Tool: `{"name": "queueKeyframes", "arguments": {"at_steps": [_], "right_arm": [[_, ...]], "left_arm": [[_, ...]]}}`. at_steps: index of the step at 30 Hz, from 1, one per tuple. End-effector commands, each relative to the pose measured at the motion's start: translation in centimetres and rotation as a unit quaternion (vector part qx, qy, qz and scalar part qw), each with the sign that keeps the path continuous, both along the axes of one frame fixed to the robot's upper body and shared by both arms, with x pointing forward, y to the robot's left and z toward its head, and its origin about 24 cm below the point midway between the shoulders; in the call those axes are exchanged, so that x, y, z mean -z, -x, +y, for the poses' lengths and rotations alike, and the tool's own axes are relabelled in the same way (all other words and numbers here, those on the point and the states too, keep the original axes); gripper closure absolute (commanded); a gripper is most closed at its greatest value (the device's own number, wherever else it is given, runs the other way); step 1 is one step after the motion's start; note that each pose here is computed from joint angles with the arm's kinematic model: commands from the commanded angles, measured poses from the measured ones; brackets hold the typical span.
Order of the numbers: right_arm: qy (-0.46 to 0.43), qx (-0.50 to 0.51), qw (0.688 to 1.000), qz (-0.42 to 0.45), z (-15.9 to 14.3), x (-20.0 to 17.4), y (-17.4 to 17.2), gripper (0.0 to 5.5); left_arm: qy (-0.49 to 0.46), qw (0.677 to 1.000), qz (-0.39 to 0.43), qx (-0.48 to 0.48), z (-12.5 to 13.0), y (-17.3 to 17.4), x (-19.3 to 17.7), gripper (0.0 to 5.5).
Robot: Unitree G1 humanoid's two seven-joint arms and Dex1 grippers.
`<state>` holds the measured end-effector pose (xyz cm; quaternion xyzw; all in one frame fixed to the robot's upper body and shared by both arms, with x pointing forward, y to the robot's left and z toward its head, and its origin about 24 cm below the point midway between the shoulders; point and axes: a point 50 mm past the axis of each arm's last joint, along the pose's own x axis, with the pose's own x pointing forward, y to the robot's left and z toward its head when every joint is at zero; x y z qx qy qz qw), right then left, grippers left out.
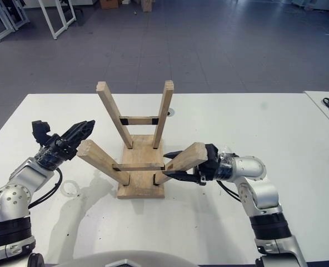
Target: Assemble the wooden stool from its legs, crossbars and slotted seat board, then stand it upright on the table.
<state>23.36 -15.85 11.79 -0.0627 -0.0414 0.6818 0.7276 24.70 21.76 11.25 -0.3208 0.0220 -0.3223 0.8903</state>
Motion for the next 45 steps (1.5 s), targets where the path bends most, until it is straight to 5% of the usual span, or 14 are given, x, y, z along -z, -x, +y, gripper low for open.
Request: {"name": "queueKeyframes", "arguments": {"at_steps": [1, 10, 13, 18, 22, 27, 33, 39, 42, 45], "right_arm": [[0.037, -0.004, 0.999, 0.002, 1.0, 0.4, 0.2, 3.44], [0.069, 0.060, 0.996, 0.021, 1.8, 1.3, -1.3, 3.44], [0.064, 0.077, 0.994, 0.035, 1.9, 2.1, -1.7, 3.44], [0.057, 0.096, 0.993, 0.044, 2.1, 2.7, -2.1, 3.44], [0.052, 0.109, 0.992, 0.049, 2.0, 3.0, -2.1, 3.44], [0.053, 0.125, 0.990, 0.050, 1.9, 3.2, -2.4, 3.44], [0.054, 0.135, 0.988, 0.050, 1.8, 3.3, -2.6, 3.44], [0.054, 0.135, 0.988, 0.050, 1.8, 3.3, -2.5, 3.44], [0.055, 0.133, 0.988, 0.049, 1.8, 3.1, -2.7, 3.44], [0.057, 0.134, 0.988, 0.050, 2.0, 3.0, -2.9, 3.44]], "left_arm": [[-0.013, 1.000, -0.005, -0.008, 0.2, 0.1, -0.3, 0.02], [-0.044, 0.993, -0.012, -0.110, 2.7, -0.3, -1.2, 0.02], [-0.057, 0.980, -0.066, -0.181, 4.3, -0.5, -5.4, 0.13], [-0.125, 0.967, -0.178, -0.130, -2.1, 1.2, -13.3, 0.91], [-0.220, 0.945, -0.207, -0.127, -7.0, 1.5, -15.0, 1.71], [-0.389, 0.896, -0.172, -0.124, -11.1, 1.5, -11.0, 2.29], [-0.516, 0.833, -0.195, -0.051, -13.9, 2.4, -7.5, 2.29], [-0.593, 0.764, -0.253, -0.027, -14.3, 2.3, -5.5, 2.29], [-0.682, 0.705, -0.186, 0.058, -13.1, 3.1, -0.2, 2.29], [-0.707, 0.690, -0.124, 0.091, -12.4, 3.5, 3.3, 2.29]]}}
